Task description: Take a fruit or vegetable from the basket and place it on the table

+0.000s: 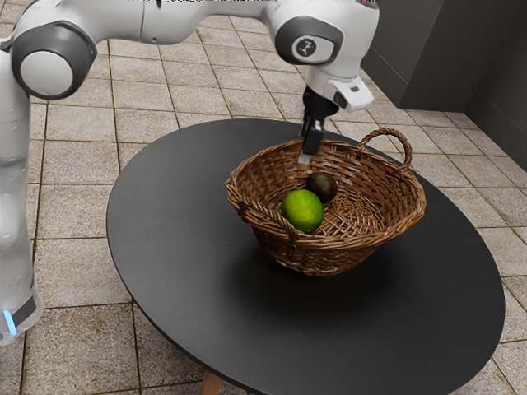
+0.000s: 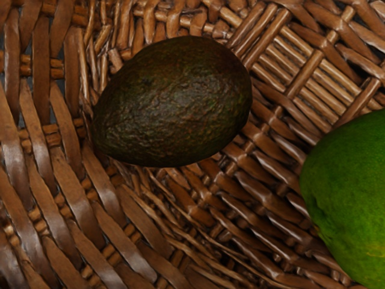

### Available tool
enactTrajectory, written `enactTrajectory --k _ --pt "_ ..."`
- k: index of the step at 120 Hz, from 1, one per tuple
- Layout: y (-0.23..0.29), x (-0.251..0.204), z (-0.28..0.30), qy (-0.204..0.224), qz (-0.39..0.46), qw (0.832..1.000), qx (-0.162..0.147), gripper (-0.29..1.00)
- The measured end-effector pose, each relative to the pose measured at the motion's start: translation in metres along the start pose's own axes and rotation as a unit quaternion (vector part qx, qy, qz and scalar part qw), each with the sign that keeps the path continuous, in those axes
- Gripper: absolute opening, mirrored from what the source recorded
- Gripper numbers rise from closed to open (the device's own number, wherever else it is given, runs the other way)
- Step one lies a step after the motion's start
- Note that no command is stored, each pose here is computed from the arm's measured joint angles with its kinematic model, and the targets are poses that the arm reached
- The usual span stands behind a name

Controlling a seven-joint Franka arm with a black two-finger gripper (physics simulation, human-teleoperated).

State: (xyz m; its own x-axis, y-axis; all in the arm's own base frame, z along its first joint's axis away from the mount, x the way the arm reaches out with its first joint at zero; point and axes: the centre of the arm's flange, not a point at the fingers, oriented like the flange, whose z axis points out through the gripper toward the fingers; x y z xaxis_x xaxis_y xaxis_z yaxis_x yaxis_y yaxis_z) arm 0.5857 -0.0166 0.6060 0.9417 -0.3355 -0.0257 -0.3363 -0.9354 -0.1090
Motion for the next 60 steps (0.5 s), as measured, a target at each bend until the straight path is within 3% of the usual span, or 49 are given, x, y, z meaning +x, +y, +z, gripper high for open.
enactTrajectory --k 33,60 --pt "-0.010 0.002 0.024 0.006 0.048 0.998 0.037 0.69" --pt "-0.004 0.010 0.024 0.032 0.079 0.995 0.045 0.69"
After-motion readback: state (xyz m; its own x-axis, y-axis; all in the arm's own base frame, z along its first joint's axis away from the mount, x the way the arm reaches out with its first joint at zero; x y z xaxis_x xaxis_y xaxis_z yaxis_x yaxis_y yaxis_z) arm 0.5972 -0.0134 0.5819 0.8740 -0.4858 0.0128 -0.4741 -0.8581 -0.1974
